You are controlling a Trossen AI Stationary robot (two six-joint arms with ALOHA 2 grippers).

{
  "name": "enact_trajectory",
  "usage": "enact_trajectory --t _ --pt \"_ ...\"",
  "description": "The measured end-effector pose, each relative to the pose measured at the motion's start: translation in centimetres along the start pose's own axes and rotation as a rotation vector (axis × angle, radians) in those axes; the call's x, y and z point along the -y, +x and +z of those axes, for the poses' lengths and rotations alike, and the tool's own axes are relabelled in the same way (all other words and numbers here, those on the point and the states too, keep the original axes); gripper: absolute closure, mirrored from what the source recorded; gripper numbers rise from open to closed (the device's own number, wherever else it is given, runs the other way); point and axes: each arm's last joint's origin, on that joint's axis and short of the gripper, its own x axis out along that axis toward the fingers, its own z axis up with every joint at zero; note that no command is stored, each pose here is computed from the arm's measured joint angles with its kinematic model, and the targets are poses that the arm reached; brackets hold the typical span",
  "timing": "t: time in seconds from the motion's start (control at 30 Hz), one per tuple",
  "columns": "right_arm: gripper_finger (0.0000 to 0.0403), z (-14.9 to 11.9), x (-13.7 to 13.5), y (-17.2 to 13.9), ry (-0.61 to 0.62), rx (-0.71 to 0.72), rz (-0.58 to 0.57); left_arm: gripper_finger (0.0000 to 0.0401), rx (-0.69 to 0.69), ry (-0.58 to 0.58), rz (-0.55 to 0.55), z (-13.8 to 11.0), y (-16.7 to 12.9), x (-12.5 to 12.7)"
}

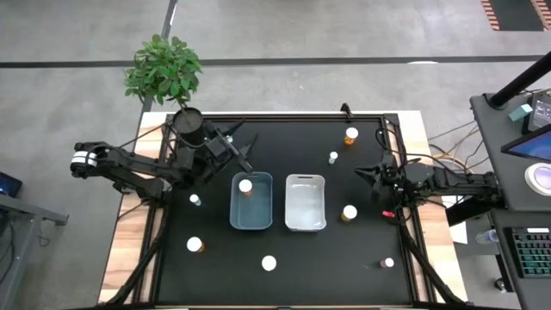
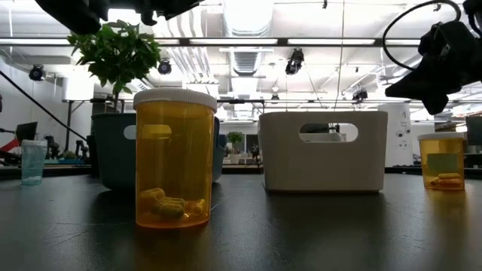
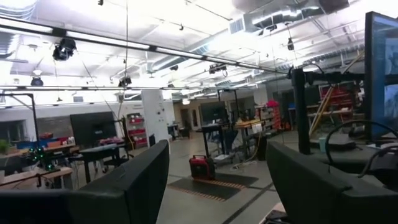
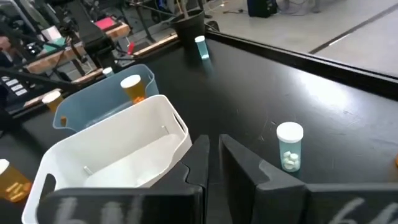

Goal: Pick and place medicine bottles into bin by pill shape (circle, oval)
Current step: Put the blue tablet bottle into the white bin

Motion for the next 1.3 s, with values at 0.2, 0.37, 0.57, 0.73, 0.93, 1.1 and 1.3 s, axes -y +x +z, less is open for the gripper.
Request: enact_trajectory --t 0.2,0.37,0.57,0.73,0.93,1.1,1.3 --pt "0.0374 0.0 0.0 -0.01 -0.02 0.0 0.0 0.015 0.019 -0.015 0.01 0.25 0.09 -0.08" --pt "0.0374 0.0 0.0 -0.01 -0.02 0.0 0.0 0.015 0.036 -0.056 0.019 0.42 0.1 -0.19" --pt "0.0374 0.0 0.0 -0.01 -0.02 0.001 0.0 0.015 0.035 -0.08 0.017 0.41 0.1 -0.18" --pt "0.0374 0.0 0.0 0.0 -0.02 0.0 -0.001 0.015 0.036 -0.081 0.018 0.42 0.1 -0.19" --pt "0.0374 -0.13 -0.03 0.24 -0.029 -0.024 -0.011 0.015 0.036 -0.082 0.017 0.42 0.1 -0.19" --pt "0.0374 -0.24 -0.05 0.42 -0.036 -0.044 -0.019 0.015 0.037 -0.083 0.017 0.43 0.09 -0.18" --pt "0.0374 -0.25 -0.05 0.43 -0.037 -0.045 -0.02 0.015 0.037 -0.084 0.017 0.44 0.08 -0.18"
